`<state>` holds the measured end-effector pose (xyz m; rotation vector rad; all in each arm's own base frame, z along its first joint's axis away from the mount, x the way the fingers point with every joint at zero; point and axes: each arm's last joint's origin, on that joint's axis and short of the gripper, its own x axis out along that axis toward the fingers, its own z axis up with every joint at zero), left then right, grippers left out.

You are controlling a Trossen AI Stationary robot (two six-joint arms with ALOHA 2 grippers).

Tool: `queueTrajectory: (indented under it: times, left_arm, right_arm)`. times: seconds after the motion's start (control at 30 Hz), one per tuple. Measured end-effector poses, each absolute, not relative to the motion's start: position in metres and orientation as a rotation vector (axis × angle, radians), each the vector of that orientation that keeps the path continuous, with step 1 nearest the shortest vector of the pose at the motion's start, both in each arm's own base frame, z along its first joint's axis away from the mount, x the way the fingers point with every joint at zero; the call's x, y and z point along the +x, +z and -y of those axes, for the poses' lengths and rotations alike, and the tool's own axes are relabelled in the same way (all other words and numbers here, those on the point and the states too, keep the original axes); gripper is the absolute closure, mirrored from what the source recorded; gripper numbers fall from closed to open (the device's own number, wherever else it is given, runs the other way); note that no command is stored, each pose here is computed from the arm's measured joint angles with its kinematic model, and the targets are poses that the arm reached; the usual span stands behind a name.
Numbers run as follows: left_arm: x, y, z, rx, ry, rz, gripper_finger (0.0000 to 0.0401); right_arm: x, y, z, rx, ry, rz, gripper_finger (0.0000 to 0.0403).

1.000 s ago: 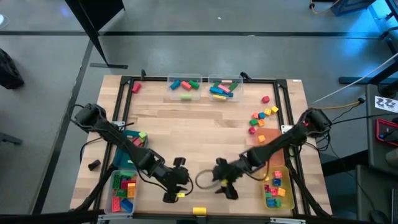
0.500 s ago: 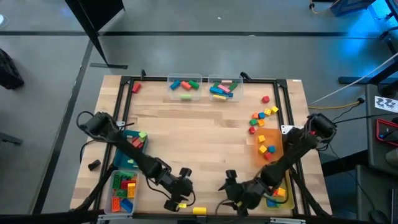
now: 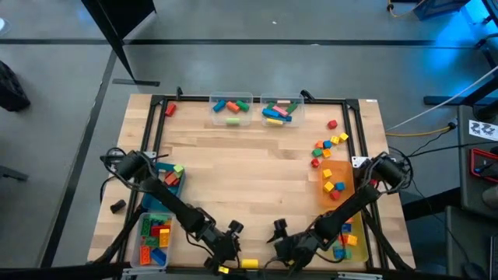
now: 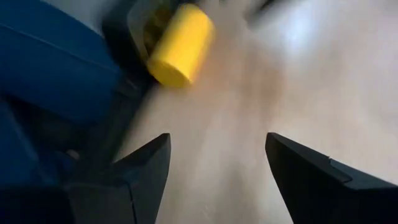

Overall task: Sort blocks by size
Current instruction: Put the yellow block into the top left transparent bin

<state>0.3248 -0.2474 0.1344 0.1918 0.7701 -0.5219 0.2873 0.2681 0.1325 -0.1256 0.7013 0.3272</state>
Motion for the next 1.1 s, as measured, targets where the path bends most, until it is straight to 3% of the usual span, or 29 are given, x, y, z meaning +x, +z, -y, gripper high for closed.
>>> queueTrajectory:
  times: [0.27, 0.6, 0.87, 1.1]
  left_arm:
    - [0.333, 0.125, 0.253, 0.160, -0.531, -0.688, 0.0246]
    - [0.329, 0.123, 0.257, 0.143, -0.533, -0.709, 0.0246]
    - [0.327, 0.123, 0.260, 0.143, -0.543, -0.709, 0.0246]
    - [0.327, 0.123, 0.260, 0.146, -0.544, -0.709, 0.0246]
  right_arm:
    - [0.296, 0.138, -0.271, -0.278, 0.457, -0.576, 0.0139]
    - [0.301, 0.138, -0.265, -0.287, 0.462, -0.581, 0.0139]
    - [0.304, 0.136, -0.262, -0.260, 0.316, -0.565, 0.0139]
    - [0.309, 0.108, -0.266, -0.198, 0.283, -0.570, 0.0139]
